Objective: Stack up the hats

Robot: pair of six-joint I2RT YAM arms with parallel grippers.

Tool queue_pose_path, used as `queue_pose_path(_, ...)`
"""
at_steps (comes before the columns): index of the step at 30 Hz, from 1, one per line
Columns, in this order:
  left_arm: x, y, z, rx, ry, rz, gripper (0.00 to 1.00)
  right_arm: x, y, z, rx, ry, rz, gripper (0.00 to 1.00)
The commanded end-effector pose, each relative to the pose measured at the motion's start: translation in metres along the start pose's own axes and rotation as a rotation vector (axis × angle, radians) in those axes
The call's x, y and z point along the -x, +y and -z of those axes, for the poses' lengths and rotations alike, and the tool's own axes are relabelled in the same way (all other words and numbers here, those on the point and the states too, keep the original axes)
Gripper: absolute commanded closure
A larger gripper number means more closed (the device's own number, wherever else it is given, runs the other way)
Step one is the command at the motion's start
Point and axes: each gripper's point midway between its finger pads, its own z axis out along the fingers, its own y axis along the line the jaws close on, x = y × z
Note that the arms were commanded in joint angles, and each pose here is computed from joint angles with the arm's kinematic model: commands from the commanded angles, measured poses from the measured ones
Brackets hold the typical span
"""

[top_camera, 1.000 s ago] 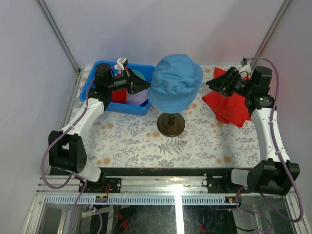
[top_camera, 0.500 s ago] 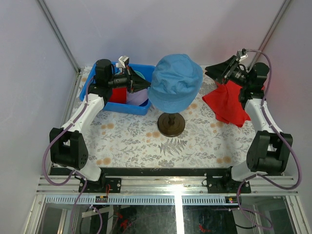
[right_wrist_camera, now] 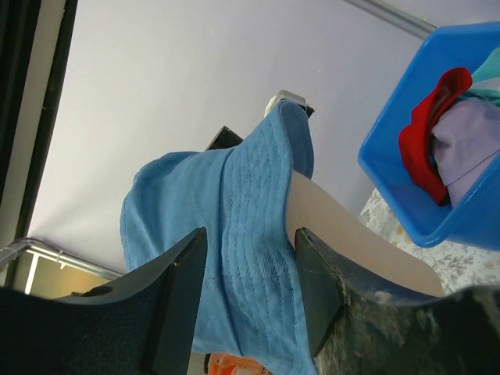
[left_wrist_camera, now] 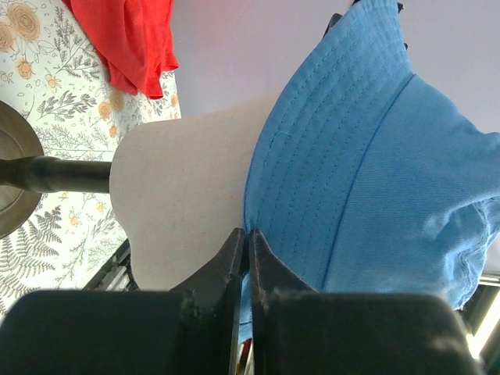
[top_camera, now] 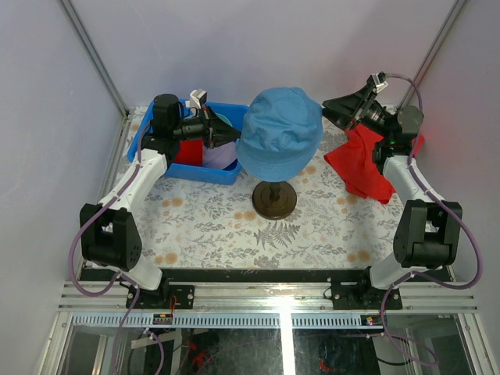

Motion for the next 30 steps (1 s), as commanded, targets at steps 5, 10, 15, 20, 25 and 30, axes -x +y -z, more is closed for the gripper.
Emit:
queue_pose_path(5,0.006,0.022,-0.004,0.052,-0.011,0.048,1.0,-0.017,0.026,-0.007,0.065,0.059,0.053,0.43)
queue_pose_path(10,0.006,0.022,-0.004,0.05,-0.01,0.049,1.0,-0.017,0.018,-0.007,0.038,0.061,0.052,0.43)
queue_pose_path(15,0.005,0.02,-0.004,0.045,-0.009,0.047,1.0,-0.017,0.019,-0.01,0.036,0.074,0.066,0.45)
queue_pose_path(20,0.005,0.022,-0.004,0.045,-0.013,0.053,1.0,-0.021,0.022,-0.016,0.043,0.096,0.067,0.69)
queue_pose_path(25,0.006,0.024,-0.005,0.044,-0.013,0.06,1.0,-0.029,0.014,-0.012,0.032,0.098,0.043,0.99)
queue_pose_path(30,0.005,0.026,-0.005,0.045,-0.01,0.064,1.0,-0.042,-0.014,-0.003,-0.015,0.086,-0.01,1.0)
